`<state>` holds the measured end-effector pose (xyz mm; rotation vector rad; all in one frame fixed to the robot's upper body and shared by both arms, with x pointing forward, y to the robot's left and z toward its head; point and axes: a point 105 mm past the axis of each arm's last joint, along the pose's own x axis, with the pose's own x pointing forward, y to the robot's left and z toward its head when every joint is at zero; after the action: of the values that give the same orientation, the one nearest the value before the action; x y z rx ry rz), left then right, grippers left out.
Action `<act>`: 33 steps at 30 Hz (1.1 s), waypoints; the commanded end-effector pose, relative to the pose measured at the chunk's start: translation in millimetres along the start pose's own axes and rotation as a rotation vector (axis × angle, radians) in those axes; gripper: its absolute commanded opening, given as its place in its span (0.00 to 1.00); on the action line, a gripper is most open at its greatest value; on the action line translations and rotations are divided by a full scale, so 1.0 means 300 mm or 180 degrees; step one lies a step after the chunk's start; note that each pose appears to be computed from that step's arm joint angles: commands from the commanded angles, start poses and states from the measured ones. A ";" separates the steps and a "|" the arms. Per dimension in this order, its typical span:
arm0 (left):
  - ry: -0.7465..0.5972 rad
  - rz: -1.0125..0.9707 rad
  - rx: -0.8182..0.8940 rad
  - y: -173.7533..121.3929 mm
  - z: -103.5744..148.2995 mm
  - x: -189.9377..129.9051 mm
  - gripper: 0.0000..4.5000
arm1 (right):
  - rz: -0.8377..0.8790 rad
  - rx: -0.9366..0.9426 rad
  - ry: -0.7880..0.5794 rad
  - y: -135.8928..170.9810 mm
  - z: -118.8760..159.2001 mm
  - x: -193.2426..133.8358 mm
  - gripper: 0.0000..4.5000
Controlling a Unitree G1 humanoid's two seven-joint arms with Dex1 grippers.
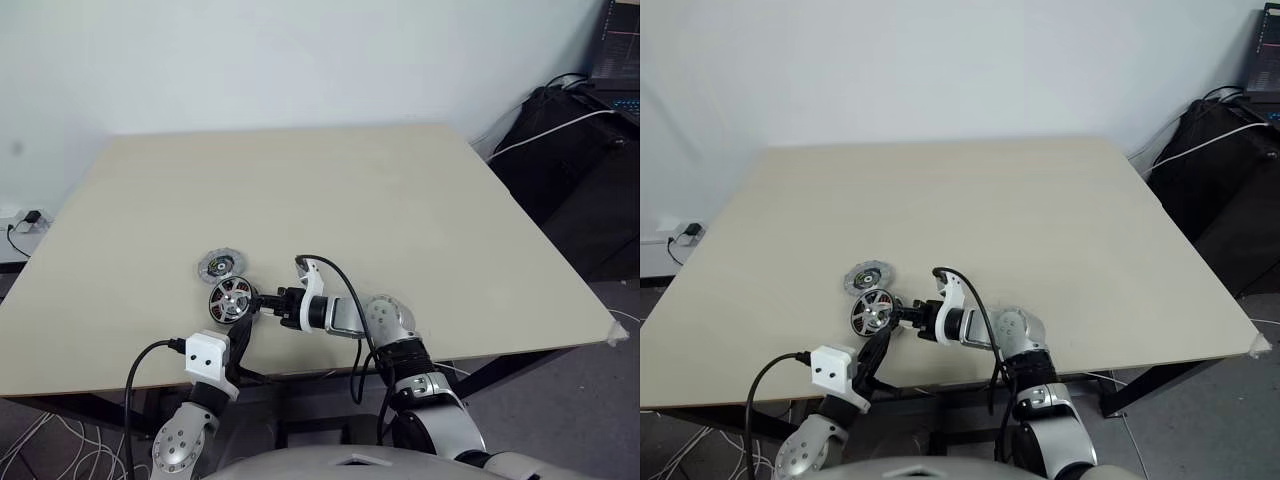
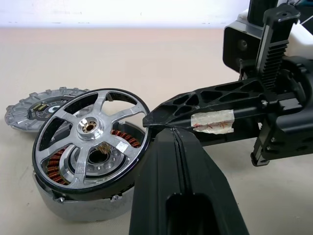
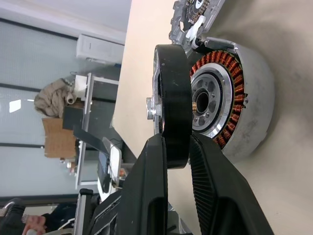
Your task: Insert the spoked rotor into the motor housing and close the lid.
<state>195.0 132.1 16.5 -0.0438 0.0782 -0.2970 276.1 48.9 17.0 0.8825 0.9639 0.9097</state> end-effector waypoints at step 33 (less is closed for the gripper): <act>-0.0138 -0.0079 -0.0006 -0.021 0.051 0.009 0.00 | 0.0541 -0.0064 0.0023 0.150 -0.005 0.094 0.08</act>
<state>193.9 128.1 16.4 -0.0620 0.0912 -0.3152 274.3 52.0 13.1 0.9131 0.9636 0.9309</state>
